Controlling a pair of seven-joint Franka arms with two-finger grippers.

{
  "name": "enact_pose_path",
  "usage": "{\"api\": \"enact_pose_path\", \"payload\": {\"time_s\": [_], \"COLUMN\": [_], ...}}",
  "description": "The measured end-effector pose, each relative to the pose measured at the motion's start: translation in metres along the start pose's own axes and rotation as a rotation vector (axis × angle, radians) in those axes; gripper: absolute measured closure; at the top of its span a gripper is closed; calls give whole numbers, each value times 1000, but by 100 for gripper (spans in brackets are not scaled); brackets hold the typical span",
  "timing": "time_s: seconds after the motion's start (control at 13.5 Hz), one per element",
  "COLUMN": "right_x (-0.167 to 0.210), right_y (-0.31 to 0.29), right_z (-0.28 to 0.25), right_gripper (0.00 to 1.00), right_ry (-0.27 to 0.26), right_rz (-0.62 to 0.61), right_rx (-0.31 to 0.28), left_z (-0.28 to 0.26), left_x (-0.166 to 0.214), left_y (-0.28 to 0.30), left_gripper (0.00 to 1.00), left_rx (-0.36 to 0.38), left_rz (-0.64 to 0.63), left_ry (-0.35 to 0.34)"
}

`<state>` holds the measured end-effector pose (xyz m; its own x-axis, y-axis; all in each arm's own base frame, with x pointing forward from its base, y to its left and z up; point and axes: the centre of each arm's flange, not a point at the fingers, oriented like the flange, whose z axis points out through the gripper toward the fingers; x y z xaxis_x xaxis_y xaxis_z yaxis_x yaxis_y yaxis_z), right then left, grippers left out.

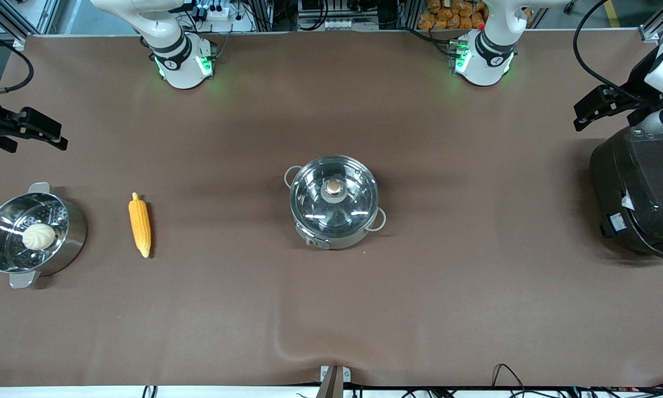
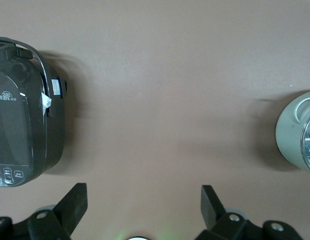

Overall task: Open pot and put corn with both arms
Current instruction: 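Reach the left gripper to the glass lid while the right gripper reaches the corn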

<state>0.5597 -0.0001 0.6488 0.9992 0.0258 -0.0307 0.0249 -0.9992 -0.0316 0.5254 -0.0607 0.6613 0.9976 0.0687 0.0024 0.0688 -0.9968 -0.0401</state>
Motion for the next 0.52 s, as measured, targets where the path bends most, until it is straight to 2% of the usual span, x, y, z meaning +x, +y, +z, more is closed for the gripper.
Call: {"api": "enact_pose_path", "payload": {"time_s": [0.3, 0.52], "right_x": [0, 0], "right_y": [1, 3], "right_z": [-1, -2], "right_gripper": [0, 0], "right_ry": [3, 3], "right_rz": [2, 6], "right_rx": [0, 0], "left_z": [2, 27], "left_x": [0, 7], "left_y": [8, 62], "left_gripper": [0, 0], "left_rx": [2, 2], "left_rz": [15, 83], "left_ry": [-11, -51]}}
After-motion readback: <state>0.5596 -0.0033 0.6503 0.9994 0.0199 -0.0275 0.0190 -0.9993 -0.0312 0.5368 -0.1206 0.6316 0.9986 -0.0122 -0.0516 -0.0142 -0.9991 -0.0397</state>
